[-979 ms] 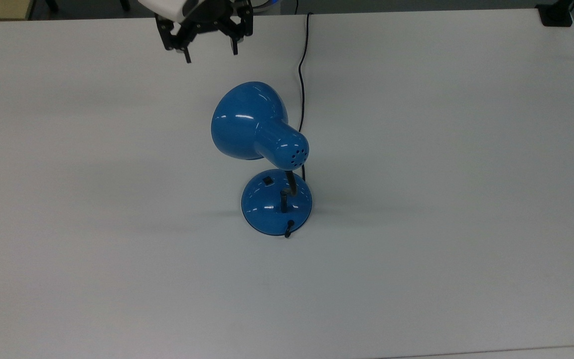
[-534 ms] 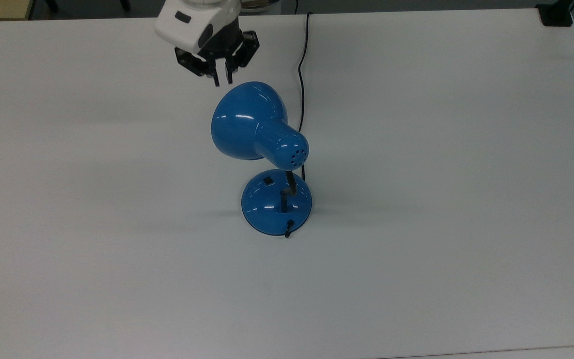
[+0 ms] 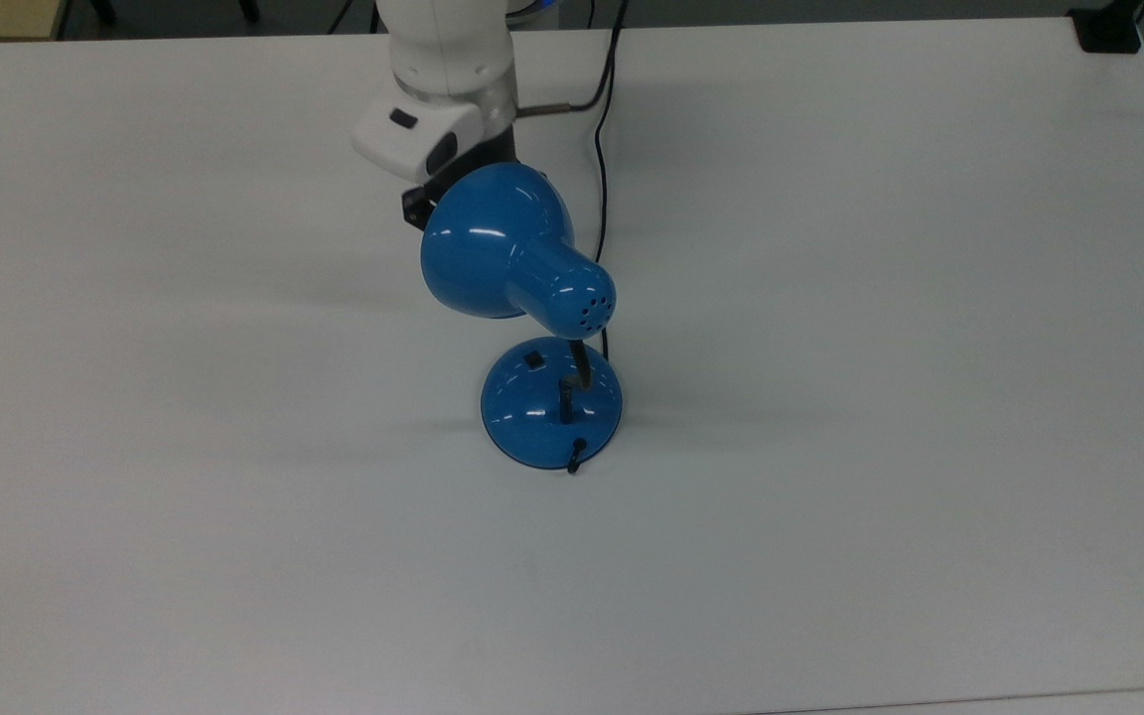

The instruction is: Turn on the lamp

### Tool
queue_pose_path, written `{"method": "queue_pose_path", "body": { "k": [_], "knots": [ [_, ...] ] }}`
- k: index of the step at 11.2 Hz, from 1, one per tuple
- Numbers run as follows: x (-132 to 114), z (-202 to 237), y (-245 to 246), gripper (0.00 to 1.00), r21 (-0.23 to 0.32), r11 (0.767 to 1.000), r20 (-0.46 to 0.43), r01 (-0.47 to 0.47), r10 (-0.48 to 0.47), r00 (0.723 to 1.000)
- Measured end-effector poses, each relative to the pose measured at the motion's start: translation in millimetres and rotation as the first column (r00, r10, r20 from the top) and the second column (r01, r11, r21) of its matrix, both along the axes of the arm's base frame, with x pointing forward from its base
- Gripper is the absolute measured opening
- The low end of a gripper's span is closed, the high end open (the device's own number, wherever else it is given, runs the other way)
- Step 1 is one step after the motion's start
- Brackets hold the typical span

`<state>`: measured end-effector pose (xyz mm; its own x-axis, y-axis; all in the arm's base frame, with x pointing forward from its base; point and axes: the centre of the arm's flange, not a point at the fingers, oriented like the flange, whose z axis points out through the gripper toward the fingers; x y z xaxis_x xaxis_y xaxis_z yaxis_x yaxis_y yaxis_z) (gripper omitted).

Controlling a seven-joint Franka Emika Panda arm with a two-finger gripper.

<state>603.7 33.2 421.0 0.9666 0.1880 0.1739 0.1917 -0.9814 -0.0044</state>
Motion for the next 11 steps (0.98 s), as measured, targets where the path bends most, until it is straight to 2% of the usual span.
{"method": "queue_pose_path", "body": {
  "k": [6,11],
  "knots": [
    [25,-54,36,0.01,0.049,0.997,0.097,0.063,-0.068,0.993],
    [34,-79,42,0.01,0.065,0.995,0.126,0.072,-0.080,0.989]
  ]
}}
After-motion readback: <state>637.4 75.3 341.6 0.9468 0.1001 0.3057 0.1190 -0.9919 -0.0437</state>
